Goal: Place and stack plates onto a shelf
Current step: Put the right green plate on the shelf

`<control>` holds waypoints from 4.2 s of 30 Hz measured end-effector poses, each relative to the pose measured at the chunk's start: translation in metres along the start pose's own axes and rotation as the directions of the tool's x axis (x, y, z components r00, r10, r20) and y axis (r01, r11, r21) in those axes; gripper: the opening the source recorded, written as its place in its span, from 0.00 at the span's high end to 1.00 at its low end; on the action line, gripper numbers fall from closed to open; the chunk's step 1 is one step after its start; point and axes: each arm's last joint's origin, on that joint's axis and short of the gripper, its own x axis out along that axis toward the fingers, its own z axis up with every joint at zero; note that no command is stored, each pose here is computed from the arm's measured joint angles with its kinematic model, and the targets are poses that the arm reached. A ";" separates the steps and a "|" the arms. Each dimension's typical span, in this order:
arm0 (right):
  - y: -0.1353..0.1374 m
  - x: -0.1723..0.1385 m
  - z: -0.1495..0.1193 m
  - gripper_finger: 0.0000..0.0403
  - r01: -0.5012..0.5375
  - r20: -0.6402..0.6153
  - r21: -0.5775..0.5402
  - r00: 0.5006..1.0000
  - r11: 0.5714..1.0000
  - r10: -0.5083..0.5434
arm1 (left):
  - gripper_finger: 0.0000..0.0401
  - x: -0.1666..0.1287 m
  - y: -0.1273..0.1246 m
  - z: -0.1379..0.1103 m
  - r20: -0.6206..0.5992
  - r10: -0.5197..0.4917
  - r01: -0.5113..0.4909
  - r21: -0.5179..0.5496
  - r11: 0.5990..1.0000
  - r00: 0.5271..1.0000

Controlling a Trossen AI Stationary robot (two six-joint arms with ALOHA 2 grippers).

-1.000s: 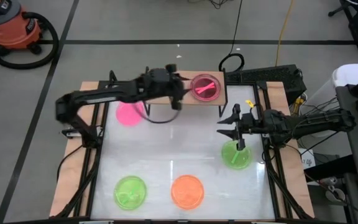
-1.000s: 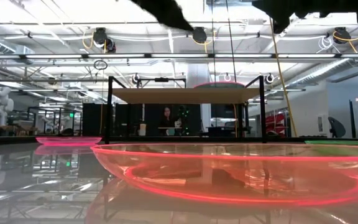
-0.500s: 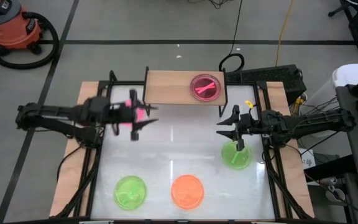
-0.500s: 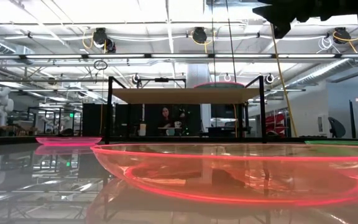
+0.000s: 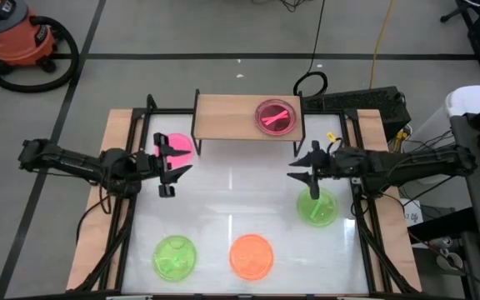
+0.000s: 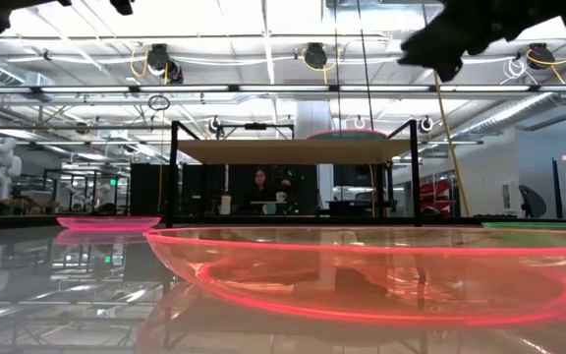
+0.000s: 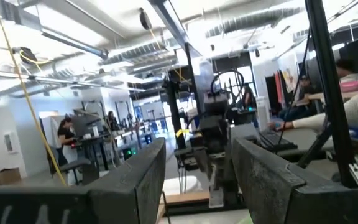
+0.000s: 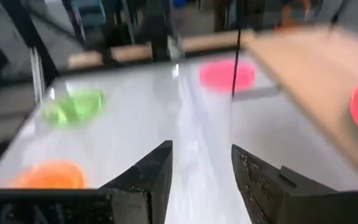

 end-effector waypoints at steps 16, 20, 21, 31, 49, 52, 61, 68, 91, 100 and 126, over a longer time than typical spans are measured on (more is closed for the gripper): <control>0.039 0.003 -0.045 0.65 -0.091 -0.526 0.100 0.840 0.991 0.130 | 0.52 0.001 -0.001 -0.004 -0.033 -0.011 0.010 -0.038 0.999 0.999; 0.057 0.006 -0.049 0.67 -0.055 -0.621 0.037 0.781 0.998 0.067 | 0.52 0.001 -0.002 -0.006 -0.057 -0.018 0.014 -0.081 0.997 0.998; 0.061 0.008 -0.052 0.67 -0.047 -0.646 0.024 0.762 0.999 0.052 | 0.52 0.001 -0.002 -0.007 -0.065 -0.021 0.015 -0.090 0.996 0.998; 0.097 0.016 -0.091 0.67 -0.040 -0.817 0.007 0.576 0.999 0.029 | 0.52 0.000 -0.004 -0.011 -0.104 -0.033 0.021 -0.113 0.993 0.994; 0.107 0.031 -0.128 0.68 0.035 -0.877 -0.133 0.461 0.991 -0.134 | 0.52 0.000 -0.004 -0.011 -0.104 -0.032 0.024 -0.077 0.997 0.994; 0.107 0.032 -0.130 0.72 0.040 -0.880 -0.144 0.452 0.989 -0.146 | 0.52 0.000 -0.004 -0.011 -0.105 -0.032 0.023 -0.085 0.996 0.994; 0.104 0.026 -0.124 0.98 0.021 -0.876 -0.136 0.465 0.990 -0.130 | 0.52 0.000 -0.004 -0.011 -0.106 -0.033 0.023 -0.094 0.995 0.994; 0.101 0.015 -0.108 0.99 0.016 -0.846 -0.100 0.524 0.995 -0.094 | 0.52 0.000 -0.004 -0.011 -0.106 -0.033 0.023 -0.095 0.995 0.994; 0.087 -0.038 -0.004 1.00 -0.348 -0.202 -0.010 0.919 0.938 0.338 | 0.52 0.000 -0.004 -0.011 -0.106 -0.032 0.022 -0.095 0.995 0.994; 0.074 -0.037 0.027 1.00 -0.317 0.074 -0.209 0.938 0.925 0.338 | 0.52 0.000 -0.004 -0.011 -0.105 -0.032 0.023 -0.090 0.996 0.994; -0.079 0.106 0.113 1.00 -0.115 0.316 -0.397 0.914 0.911 0.253 | 0.52 0.009 0.000 -0.024 -0.152 0.005 -0.010 -0.033 0.999 0.988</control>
